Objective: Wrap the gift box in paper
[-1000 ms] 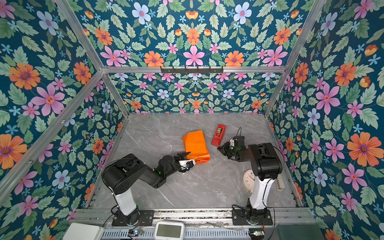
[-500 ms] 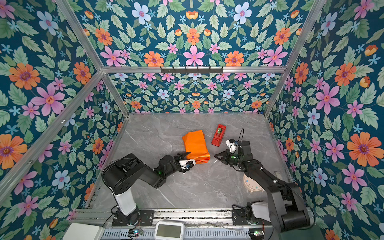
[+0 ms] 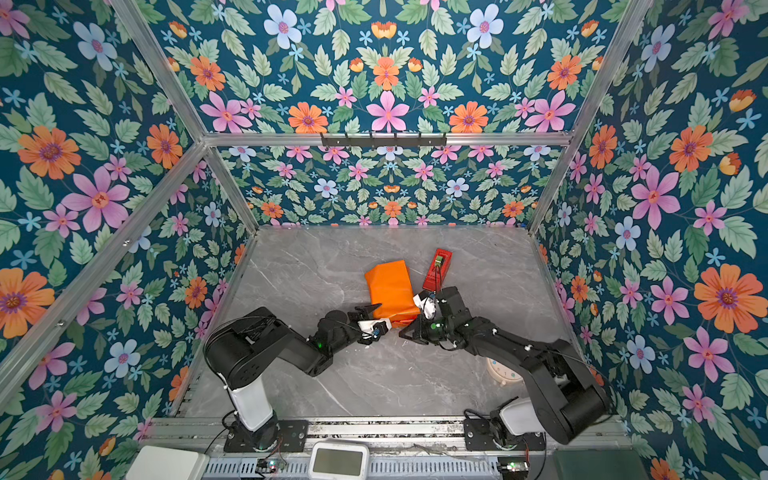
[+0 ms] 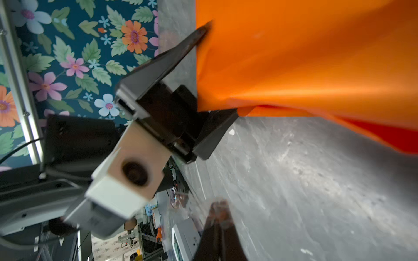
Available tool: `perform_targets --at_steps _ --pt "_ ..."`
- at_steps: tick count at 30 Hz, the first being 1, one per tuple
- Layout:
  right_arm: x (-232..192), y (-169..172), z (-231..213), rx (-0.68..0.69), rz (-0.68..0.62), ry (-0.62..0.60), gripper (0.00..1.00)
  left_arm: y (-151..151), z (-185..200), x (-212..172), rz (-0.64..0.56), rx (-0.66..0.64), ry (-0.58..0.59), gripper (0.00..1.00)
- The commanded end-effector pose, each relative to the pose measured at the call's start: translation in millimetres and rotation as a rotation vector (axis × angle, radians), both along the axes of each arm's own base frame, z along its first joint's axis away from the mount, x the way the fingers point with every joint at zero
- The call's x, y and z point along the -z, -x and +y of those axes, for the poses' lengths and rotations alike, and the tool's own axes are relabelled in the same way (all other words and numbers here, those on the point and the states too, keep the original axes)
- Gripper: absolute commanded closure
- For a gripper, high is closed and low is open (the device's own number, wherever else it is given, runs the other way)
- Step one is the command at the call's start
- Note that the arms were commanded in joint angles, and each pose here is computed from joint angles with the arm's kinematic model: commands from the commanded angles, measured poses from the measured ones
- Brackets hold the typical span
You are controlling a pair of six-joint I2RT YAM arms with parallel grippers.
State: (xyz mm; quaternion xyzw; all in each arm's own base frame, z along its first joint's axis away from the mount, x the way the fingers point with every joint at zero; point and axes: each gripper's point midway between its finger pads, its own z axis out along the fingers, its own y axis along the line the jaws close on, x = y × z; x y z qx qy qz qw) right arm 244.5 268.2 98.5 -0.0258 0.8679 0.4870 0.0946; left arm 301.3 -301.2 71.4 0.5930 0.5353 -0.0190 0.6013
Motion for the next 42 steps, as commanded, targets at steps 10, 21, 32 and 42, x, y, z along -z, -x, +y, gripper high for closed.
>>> perform_targets --at_steps 10,21,32,42 --pt "18.6 -31.6 31.9 0.037 -0.013 -0.001 1.0 4.9 5.7 23.7 0.076 -0.008 -0.061 0.33" --pt "40.2 -28.9 22.0 0.077 0.029 0.062 1.0 4.8 5.6 24.1 0.078 -0.008 -0.063 0.33" --pt "35.7 -35.7 24.3 0.099 0.018 0.054 1.0 5.1 5.5 24.3 0.078 -0.006 -0.064 0.33" --pt "33.8 -44.3 22.7 0.145 0.02 0.068 1.0 5.1 5.5 24.3 0.078 -0.006 -0.064 0.33"
